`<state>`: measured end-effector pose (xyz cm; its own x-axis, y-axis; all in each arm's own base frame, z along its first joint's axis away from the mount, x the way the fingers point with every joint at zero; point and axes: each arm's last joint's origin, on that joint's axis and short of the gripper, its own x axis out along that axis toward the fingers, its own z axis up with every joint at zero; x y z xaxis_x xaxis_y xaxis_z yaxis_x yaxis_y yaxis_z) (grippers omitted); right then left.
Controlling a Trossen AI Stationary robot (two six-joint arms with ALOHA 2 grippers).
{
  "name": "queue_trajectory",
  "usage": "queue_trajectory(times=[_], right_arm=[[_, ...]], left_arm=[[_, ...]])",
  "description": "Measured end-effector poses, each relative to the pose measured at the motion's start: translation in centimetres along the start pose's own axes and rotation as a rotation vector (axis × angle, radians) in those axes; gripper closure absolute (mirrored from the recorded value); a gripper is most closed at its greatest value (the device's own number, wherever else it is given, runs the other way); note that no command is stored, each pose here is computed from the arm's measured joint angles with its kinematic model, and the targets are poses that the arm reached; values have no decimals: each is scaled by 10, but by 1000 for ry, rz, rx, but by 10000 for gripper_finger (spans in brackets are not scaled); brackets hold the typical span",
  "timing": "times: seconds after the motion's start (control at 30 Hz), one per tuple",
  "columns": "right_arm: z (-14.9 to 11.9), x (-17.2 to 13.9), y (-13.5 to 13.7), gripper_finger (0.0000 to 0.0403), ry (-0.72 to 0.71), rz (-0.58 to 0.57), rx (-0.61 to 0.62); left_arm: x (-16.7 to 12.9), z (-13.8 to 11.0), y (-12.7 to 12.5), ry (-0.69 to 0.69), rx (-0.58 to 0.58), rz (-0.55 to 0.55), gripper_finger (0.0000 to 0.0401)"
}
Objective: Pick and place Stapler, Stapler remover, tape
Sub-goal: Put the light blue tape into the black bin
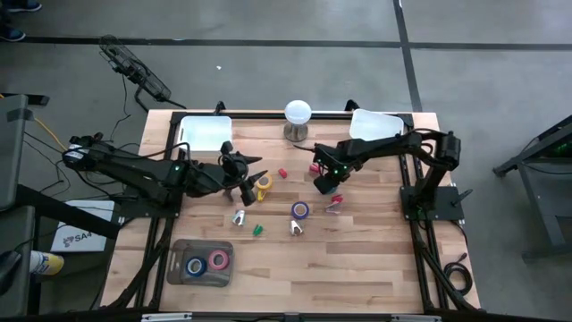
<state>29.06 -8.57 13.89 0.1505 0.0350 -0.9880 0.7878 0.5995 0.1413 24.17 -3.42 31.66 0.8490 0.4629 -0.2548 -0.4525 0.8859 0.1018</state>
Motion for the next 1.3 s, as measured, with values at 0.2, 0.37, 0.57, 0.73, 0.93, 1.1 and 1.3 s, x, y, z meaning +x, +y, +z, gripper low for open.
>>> queue_trajectory(times=[0.2,0.37,0.57,0.73,0.93,1.1,1.3], right_arm=[[0,-16,2,372,-68,40,-12],[1,-43,9,372,-203,132,-42],[-1,-90,23,372,-455,313,-162],[-8,-129,34,372,-683,446,-286],[-21,-163,47,372,-891,566,-458],[-29,-180,61,372,-1041,672,-543],[-35,-193,72,372,-1166,762,-601]], left_arm=[[0,0,-1,5,-50,-37,213],[0,0,-3,17,-107,-102,213],[-1,3,-6,6,-147,-193,213],[-1,10,-8,-58,-193,-251,213],[-3,20,-9,-141,-248,-299,213],[-4,29,-10,-226,-301,-358,213],[-4,32,-10,-251,-314,-367,213]])
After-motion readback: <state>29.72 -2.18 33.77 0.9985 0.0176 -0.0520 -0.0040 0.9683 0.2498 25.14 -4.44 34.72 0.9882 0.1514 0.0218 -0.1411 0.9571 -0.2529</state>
